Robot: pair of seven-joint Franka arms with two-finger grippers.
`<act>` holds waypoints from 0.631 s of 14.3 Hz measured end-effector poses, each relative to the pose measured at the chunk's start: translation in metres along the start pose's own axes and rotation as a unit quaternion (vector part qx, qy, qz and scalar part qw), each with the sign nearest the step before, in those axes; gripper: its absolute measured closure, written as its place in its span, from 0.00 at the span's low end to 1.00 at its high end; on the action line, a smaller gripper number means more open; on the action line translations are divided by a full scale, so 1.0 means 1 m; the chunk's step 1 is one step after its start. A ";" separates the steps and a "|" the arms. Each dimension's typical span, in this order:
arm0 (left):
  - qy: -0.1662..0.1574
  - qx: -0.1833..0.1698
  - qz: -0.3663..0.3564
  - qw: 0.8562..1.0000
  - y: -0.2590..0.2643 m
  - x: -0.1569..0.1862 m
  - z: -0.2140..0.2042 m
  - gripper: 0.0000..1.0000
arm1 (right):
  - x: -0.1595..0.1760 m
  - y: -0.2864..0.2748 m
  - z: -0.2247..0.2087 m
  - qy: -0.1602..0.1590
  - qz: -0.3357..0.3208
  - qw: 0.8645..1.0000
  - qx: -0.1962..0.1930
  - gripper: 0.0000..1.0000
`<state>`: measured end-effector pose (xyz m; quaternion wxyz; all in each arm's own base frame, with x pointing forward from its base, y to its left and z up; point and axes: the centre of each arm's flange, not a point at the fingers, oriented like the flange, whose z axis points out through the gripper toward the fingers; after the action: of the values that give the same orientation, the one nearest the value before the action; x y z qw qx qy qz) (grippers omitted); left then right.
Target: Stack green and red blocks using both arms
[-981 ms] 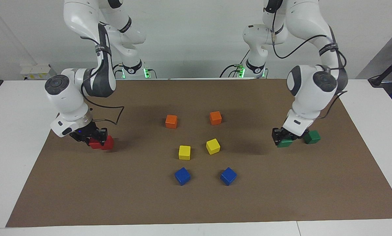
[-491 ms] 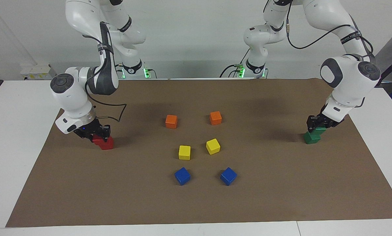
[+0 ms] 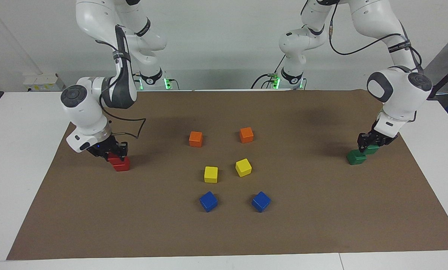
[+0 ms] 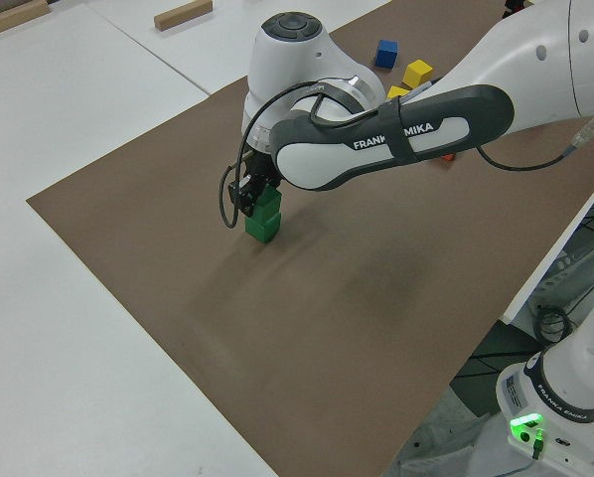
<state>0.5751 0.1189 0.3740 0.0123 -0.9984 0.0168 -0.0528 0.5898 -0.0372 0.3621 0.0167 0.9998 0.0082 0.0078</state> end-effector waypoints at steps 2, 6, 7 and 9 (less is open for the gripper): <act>0.007 0.000 0.002 1.000 0.003 -0.001 0.004 0.45 | -0.002 0.000 0.000 0.000 0.000 1.000 0.000 0.44; 0.017 0.001 0.005 1.000 0.009 -0.007 0.018 0.45 | -0.005 -0.001 0.001 0.006 0.000 1.000 0.000 0.44; 0.018 0.001 0.005 1.000 0.009 -0.007 0.020 0.45 | -0.005 -0.001 0.001 0.007 0.000 1.000 0.000 0.44; 0.019 0.001 0.004 1.000 0.009 -0.007 0.020 0.45 | -0.005 -0.001 0.001 0.008 0.000 1.000 0.000 0.44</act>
<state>0.5696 0.1109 0.3528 0.0133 -0.9971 0.0213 -0.0714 0.5845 -0.0366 0.3613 0.0170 0.9997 0.0086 0.0160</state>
